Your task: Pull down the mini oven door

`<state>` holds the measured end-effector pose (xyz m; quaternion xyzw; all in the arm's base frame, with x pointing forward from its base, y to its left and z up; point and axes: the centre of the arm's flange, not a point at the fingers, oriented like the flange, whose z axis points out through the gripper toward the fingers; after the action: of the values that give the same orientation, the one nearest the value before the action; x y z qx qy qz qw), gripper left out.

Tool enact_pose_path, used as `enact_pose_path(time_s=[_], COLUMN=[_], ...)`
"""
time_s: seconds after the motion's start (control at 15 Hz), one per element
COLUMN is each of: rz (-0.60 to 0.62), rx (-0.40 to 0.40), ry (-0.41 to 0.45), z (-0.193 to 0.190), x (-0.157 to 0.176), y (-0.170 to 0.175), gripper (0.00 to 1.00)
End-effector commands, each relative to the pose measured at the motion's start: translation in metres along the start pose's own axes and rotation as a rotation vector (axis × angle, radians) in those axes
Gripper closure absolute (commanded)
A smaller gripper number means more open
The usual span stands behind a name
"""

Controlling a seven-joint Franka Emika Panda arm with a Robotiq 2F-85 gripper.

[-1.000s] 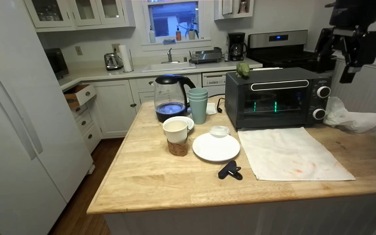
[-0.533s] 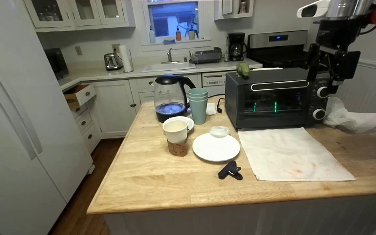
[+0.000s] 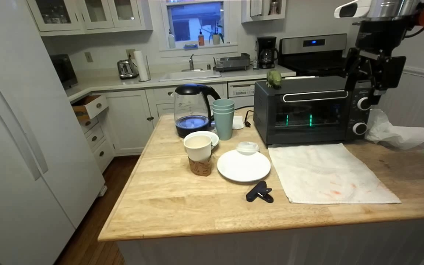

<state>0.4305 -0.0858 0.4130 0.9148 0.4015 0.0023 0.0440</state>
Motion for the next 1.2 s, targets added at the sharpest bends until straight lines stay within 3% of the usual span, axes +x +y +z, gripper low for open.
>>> enact_pose_path(time_s=[0.0,1.13], rz=[-0.025,-0.209], rx=[-0.017,-0.108], ry=[0.036,0.04], z=[0.007,0.029], x=[-0.001,-0.009], y=[0.021,0.078], gripper=[0.0,0.0])
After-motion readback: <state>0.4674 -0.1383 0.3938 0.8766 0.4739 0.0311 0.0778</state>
